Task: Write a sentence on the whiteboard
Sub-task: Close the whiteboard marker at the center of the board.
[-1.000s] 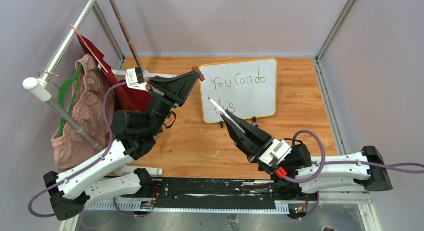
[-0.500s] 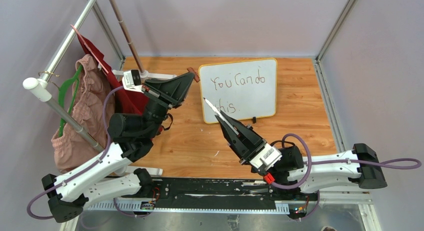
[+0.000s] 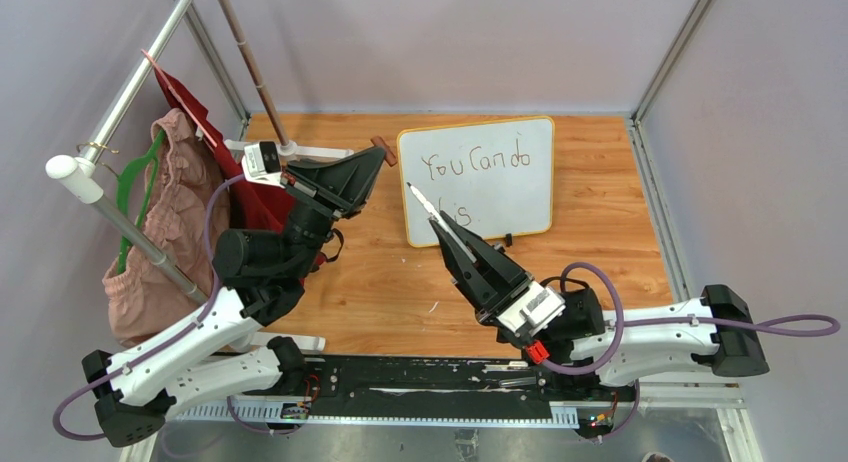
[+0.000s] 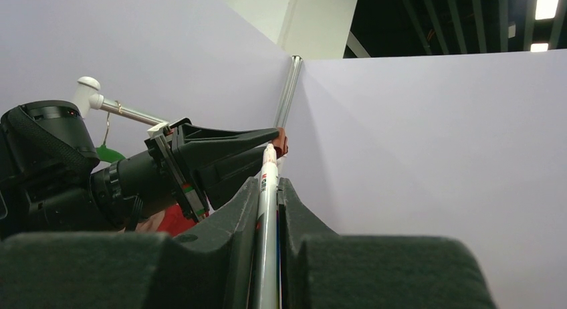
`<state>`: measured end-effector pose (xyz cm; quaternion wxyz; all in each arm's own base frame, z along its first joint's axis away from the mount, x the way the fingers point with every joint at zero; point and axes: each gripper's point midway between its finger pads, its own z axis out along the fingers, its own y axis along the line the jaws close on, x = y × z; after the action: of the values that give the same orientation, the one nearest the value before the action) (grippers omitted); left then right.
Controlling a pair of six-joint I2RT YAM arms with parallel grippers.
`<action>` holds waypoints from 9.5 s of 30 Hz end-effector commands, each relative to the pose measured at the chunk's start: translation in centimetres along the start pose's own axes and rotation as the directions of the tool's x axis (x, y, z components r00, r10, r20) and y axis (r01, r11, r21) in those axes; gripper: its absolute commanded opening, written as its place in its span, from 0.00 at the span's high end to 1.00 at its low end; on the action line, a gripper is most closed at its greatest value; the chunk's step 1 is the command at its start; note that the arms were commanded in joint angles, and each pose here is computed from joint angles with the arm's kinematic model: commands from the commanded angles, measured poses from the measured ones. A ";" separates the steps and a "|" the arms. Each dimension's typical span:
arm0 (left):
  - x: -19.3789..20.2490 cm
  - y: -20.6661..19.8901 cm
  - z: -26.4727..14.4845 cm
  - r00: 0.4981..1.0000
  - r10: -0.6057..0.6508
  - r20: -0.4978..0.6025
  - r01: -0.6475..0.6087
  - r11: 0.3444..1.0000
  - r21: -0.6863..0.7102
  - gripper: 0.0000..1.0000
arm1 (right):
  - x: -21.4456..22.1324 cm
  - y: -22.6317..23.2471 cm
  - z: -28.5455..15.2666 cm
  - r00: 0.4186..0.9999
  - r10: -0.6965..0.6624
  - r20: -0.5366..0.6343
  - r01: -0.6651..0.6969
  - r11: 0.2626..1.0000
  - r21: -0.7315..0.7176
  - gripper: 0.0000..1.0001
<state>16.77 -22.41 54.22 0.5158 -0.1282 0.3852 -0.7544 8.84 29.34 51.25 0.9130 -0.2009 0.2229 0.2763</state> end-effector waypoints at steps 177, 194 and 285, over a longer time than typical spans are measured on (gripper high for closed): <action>1.6 -0.1 -2.3 0.995 -0.009 -0.100 0.014 0.999 0.044 0.93 | 1.5 0.1 2.9 0.994 -0.107 -0.040 0.110 0.988 0.107 1.00; 1.3 -0.5 -2.1 0.996 0.002 -0.087 0.003 0.999 0.053 0.80 | 1.5 -0.1 2.6 0.994 -0.106 -0.040 0.109 0.988 0.106 1.00; 1.1 -1.8 -0.5 0.989 0.103 -0.106 -0.098 0.994 0.053 0.27 | 1.7 -1.0 2.6 0.994 -0.098 -0.040 0.102 0.989 0.108 1.00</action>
<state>14.87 -23.37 53.52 0.5160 -0.0593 0.4121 -0.7486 11.45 32.10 51.64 0.9266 -0.1923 0.2523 0.2017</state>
